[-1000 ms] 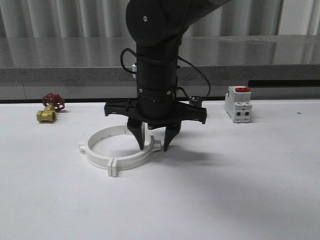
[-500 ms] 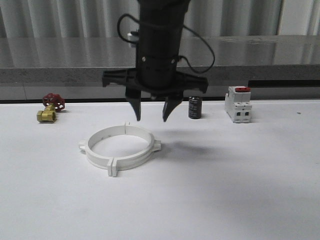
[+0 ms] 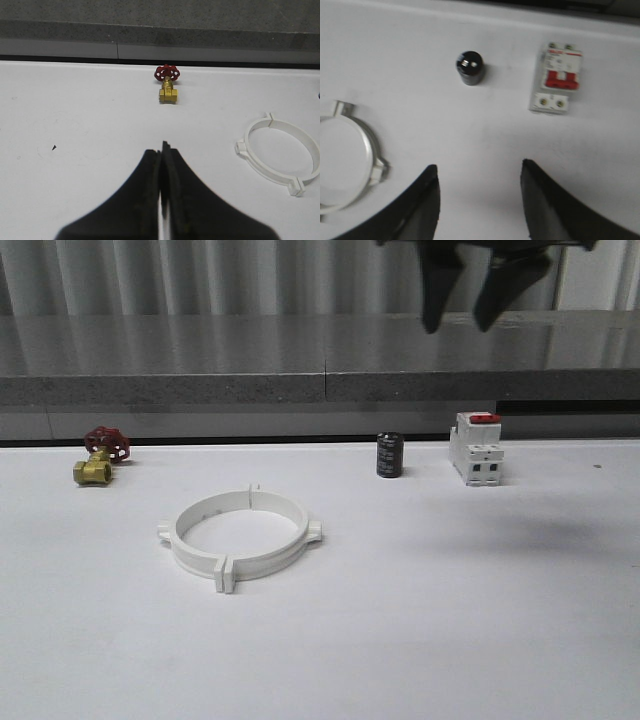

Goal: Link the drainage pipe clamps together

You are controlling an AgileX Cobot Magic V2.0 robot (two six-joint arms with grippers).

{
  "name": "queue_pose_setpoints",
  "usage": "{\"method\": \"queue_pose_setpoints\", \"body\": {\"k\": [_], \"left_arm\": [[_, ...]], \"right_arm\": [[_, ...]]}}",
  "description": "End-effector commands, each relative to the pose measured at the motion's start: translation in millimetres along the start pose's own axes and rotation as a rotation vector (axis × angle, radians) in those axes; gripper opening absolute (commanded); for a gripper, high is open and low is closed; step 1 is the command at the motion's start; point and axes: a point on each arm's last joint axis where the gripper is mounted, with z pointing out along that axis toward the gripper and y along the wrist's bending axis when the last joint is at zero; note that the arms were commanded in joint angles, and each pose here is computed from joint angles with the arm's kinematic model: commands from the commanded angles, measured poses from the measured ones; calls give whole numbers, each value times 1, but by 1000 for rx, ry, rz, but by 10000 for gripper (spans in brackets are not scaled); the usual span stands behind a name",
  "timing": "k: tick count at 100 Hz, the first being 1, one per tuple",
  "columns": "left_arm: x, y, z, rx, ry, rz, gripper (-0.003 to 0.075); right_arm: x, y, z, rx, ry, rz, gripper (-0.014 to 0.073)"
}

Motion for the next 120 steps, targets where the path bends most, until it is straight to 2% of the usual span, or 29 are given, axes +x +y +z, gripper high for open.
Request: {"method": "queue_pose_setpoints", "body": {"k": [1,12,30,42,64,71,78,100,120], "left_arm": [[-15,-3,-4,23,-103,-4,-20],[-15,-3,-4,23,-103,-4,-20],[-15,-3,-4,23,-103,-4,-20],[-15,-3,-4,23,-103,-4,-20],[-15,-3,-4,23,-103,-4,-20],[-15,-3,-4,23,-103,-4,-20],[-15,-3,-4,23,-103,-4,-20],[-15,-3,-4,23,-103,-4,-20],[-15,-3,-3,23,-101,-3,-20]], "right_arm": [[1,-28,-47,-7,-114,-6,386],[28,-66,-68,53,-117,33,386],[77,-105,-109,132,-158,105,386],[112,-116,-135,162,-197,158,386],[176,-109,-167,147,-289,171,377],[194,-107,-173,137,-309,164,335],[209,-105,-175,131,-314,159,253],[236,-105,-169,133,-295,160,-62],[235,-105,-169,132,-310,158,-62]]}}
